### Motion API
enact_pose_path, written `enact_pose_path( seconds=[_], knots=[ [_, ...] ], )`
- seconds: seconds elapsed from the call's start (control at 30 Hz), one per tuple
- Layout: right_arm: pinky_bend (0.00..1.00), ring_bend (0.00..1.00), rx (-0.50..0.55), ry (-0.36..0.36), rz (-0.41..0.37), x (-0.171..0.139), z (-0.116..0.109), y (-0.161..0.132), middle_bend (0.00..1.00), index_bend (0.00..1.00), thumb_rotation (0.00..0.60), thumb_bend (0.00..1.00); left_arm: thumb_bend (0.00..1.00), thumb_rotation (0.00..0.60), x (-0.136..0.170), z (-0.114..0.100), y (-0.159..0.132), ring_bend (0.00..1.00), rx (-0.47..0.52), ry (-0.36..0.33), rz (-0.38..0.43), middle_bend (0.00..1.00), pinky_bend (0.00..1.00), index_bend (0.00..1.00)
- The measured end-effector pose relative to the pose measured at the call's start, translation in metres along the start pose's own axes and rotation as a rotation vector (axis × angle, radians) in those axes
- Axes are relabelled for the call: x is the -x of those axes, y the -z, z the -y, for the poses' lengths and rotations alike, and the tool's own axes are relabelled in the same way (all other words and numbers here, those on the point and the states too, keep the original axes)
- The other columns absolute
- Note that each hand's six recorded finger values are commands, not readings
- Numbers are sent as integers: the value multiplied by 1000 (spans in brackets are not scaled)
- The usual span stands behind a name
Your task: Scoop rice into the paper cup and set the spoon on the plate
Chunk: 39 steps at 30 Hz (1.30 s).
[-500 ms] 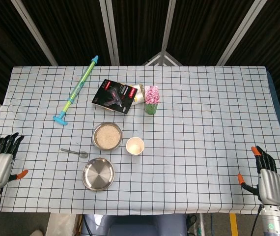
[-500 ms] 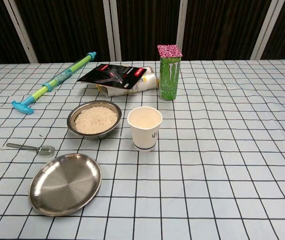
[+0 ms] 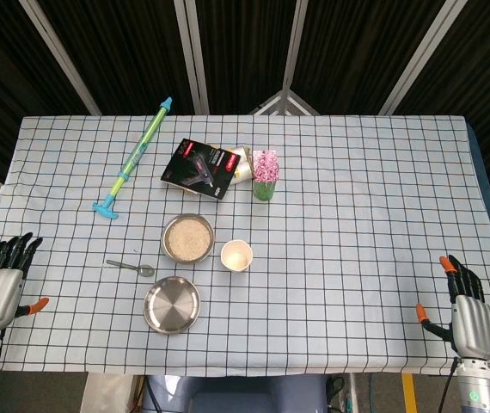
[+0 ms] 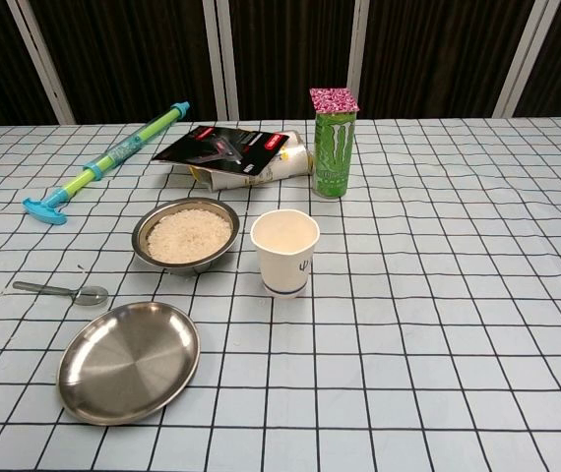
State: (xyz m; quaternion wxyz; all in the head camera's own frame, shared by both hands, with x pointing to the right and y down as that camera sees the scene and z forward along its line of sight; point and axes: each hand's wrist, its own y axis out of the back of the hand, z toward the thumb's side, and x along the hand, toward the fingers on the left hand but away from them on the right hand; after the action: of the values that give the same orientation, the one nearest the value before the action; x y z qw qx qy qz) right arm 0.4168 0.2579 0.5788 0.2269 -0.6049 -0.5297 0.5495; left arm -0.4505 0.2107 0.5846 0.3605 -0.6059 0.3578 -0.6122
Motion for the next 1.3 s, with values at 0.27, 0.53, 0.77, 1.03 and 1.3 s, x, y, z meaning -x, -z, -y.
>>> enact_pose_path(
  seconds=[0.27,0.53,0.77,1.03,1.3],
  knots=[
    [0,0,7,5,-1,0,0,0,0,17,600,384,48,600,-12,2,0,676,24,22,-29,518,796,1],
    [0,0,17,19,-5,0,-1,-1,0,17,600,383,157,600,-41,11,-12,974,68,127,-45,921,1000,375],
    [0,0,24,26,-9,0,-1,-1,0,17,600,383,285,600,-69,19,-39,1000,-16,153,7,957,1000,479],
    [0,0,30,34,-12,0,-2,-1,0,17,600,383,299,600,-94,37,-67,1000,-73,182,37,957,1000,493],
    [0,0,31,37,-17,0,-2,-2,0,17,600,383,318,600,-108,56,-82,1000,-113,207,42,957,1000,484]
  ],
)
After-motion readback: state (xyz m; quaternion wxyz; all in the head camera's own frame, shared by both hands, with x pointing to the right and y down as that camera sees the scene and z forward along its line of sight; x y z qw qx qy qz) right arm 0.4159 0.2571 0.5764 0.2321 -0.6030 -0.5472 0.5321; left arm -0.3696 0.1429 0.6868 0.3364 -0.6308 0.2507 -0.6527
